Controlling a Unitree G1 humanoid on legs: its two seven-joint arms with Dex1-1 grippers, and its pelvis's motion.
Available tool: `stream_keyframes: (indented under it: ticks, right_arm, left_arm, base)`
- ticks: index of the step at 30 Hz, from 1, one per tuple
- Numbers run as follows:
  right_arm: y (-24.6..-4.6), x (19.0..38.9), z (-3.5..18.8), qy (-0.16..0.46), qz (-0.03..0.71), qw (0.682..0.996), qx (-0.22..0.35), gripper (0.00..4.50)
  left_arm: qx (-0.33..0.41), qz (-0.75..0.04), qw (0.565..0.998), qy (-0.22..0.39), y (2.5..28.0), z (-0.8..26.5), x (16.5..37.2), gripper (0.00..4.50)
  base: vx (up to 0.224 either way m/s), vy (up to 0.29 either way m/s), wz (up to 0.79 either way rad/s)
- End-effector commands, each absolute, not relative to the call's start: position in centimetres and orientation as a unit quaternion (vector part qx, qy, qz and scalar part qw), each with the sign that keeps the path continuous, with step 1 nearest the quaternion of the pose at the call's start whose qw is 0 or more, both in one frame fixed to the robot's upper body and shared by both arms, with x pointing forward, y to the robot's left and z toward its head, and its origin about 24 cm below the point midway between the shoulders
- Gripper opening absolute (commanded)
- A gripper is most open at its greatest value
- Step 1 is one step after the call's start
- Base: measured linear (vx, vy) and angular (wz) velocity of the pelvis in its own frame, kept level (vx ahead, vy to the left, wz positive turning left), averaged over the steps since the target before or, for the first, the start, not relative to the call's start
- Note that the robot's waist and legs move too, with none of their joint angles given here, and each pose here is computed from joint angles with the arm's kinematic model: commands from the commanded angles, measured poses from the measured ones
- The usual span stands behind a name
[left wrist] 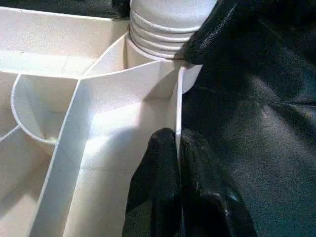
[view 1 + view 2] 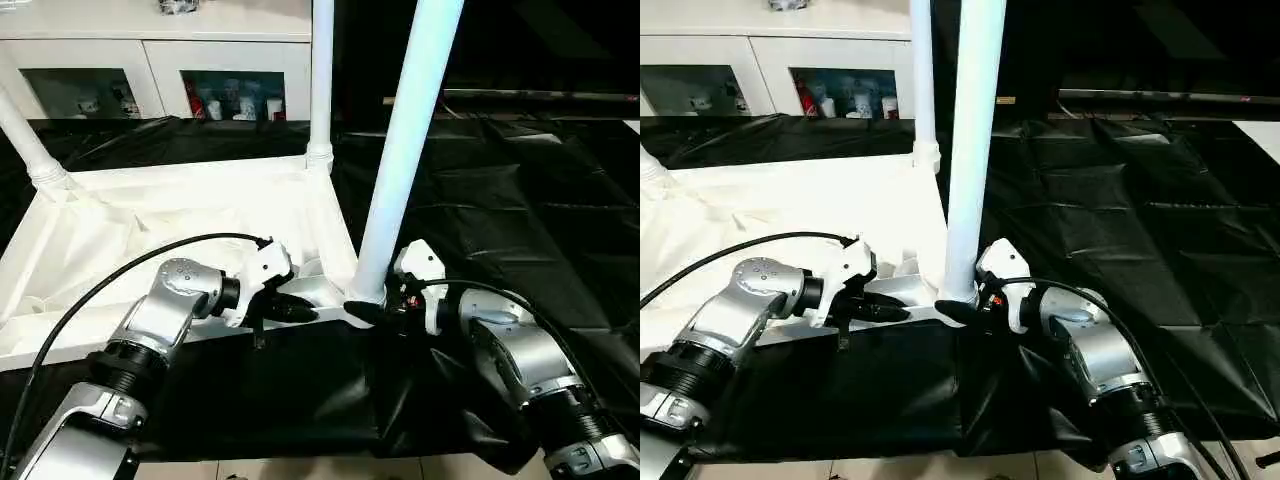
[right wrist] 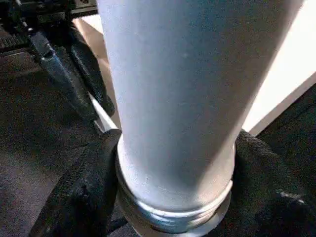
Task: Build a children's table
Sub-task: Rotate leg to tighten
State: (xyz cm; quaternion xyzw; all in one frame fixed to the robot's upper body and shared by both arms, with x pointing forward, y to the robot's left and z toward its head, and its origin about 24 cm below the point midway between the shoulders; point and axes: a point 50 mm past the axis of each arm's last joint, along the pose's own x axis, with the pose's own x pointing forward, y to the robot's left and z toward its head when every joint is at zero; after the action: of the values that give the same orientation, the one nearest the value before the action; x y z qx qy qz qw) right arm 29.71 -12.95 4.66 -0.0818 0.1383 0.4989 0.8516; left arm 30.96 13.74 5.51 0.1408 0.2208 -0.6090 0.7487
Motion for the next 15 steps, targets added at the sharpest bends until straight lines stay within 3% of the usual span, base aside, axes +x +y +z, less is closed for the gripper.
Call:
stream_keyframes:
  ticks: [1, 6, 11, 15]
  right_arm:
    - [-13.2, 30.1, 4.6, 0.134, 0.472, 0.868, -0.072, 2.78]
    - [-13.3, 31.4, 2.8, 0.162, 0.324, 0.932, -0.026, 2.75]
    - [-10.9, 32.4, 1.9, 0.174, 0.182, 0.967, 0.028, 2.74]
    - [-9.2, 33.0, 2.2, 0.163, 0.165, 0.972, 0.026, 2.74]
  left_arm:
    - [0.134, -0.620, 0.749, 0.189, 12.7, 6.4, 31.1, 0.00]
    - [0.154, -0.542, 0.806, 0.183, 11.2, 5.8, 32.9, 0.00]
    - [0.152, -0.472, 0.847, 0.193, 7.5, 5.0, 34.1, 0.00]
    - [0.157, -0.464, 0.851, 0.188, 5.8, 4.8, 34.1, 0.00]
  base:
    - [0.000, 0.000, 0.00]
    - [0.000, 0.000, 0.00]
    - [0.000, 0.000, 0.00]
    - [0.000, 0.000, 0.00]
